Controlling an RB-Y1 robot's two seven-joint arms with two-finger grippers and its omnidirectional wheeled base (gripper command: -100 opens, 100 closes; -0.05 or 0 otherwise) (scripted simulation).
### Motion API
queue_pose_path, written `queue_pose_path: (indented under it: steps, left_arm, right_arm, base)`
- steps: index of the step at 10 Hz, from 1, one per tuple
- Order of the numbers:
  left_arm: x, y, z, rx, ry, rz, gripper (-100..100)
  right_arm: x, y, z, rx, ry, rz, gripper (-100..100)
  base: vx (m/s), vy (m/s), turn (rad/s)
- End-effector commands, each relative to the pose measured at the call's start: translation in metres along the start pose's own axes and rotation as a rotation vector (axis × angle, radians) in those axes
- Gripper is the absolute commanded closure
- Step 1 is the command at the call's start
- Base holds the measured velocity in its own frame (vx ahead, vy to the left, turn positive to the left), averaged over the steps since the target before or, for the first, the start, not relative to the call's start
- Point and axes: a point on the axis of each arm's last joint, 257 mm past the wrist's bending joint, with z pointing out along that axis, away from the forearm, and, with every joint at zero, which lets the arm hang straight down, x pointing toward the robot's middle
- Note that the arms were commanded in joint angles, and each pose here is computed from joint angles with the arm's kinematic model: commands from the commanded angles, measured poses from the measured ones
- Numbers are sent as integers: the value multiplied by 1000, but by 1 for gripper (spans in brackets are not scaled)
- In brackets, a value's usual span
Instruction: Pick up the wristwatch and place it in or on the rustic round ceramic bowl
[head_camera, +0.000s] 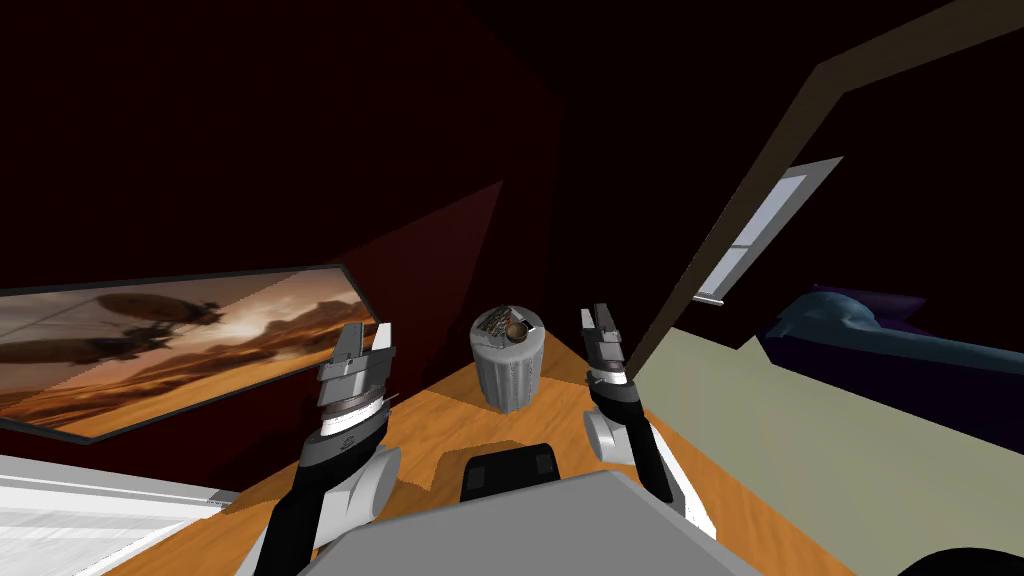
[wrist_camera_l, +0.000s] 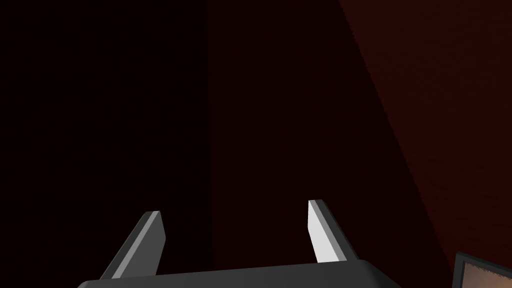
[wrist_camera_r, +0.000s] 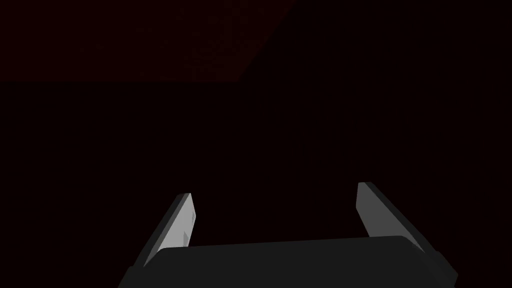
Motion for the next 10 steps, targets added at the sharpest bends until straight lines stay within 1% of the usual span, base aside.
queue_pose_path:
  steps: [1,4,7,10]
  left_arm:
    - [0,0,0,0,0,0,0]
    - [0,0,0,0,0,0,0]
    - [0,0,0,0,0,0,0]
    - [0,0,0,0,0,0,0]
  right_arm:
    - [8,-7,-3,11,51,-28,-100]
    - [25,-37,-16,64,161,-115,-100]
    - [40,-81,-37,149,258,-230,-100]
    - [50,-132,-67,254,346,-354,-100]
  base:
    - [1,29,22]
    - [-3,82,31]
    - [3,127,48]
    - [6,145,64]
